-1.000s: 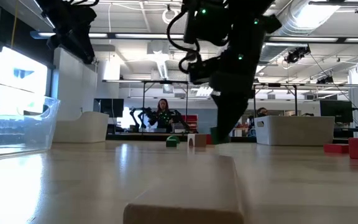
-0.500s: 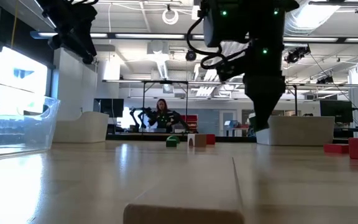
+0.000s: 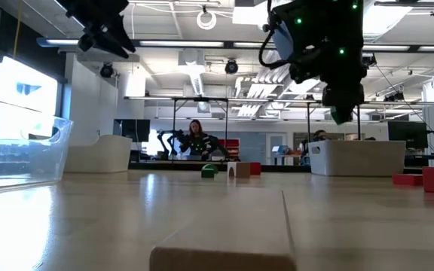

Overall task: Sort & place blocks by color
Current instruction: Put the green rectangle into the right white bin

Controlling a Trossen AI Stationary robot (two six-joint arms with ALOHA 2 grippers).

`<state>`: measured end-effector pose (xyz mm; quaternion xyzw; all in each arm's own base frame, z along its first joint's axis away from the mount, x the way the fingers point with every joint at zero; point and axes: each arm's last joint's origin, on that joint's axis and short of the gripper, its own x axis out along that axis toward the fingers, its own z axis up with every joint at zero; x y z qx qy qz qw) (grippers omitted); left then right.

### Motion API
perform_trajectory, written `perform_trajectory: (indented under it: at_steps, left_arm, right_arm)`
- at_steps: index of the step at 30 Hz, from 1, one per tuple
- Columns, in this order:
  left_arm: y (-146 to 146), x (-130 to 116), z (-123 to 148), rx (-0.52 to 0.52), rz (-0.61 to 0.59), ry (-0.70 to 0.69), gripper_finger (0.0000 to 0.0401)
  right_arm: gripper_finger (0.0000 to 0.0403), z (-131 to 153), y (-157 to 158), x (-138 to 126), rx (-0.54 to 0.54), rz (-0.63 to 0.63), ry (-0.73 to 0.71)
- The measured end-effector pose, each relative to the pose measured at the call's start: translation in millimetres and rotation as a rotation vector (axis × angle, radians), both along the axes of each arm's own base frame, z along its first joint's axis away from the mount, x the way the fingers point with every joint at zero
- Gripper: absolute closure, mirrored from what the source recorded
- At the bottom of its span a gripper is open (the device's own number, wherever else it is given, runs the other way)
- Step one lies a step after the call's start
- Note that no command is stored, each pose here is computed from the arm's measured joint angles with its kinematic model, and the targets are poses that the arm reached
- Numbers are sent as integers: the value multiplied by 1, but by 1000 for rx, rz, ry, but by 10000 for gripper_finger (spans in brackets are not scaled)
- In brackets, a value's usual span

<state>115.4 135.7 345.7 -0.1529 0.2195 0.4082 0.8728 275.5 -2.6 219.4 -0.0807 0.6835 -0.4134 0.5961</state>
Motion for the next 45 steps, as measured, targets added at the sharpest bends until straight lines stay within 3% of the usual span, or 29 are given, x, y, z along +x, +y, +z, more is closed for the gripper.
perform_trajectory:
  at_steps: [4, 12, 23, 29, 33, 37, 45]
  left_arm:
    - [3, 2, 7, 71, -7, -43, 240]
    - [7, 6, 21, 249, -39, -79, 240]
    - [8, 6, 23, 277, -40, -84, 240]
    - [8, 6, 23, 281, -43, -78, 240]
    - [8, 6, 23, 280, -43, -77, 240]
    - [8, 6, 23, 281, -43, -78, 240]
    - [9, 5, 25, 307, 15, -68, 240]
  right_arm:
    - [297, 16, -25, -11, -71, -68, -25]
    - [297, 51, -85, -46, -52, -258, -133]
    - [297, 77, -138, -78, -86, -431, -396]
    - [297, 67, -159, -86, -24, -492, -431]
    - [297, 34, -171, -93, 99, -506, -483]
    - [297, 8, -174, -101, 105, -531, -479]
    - [297, -15, -184, -111, 134, -562, -578]
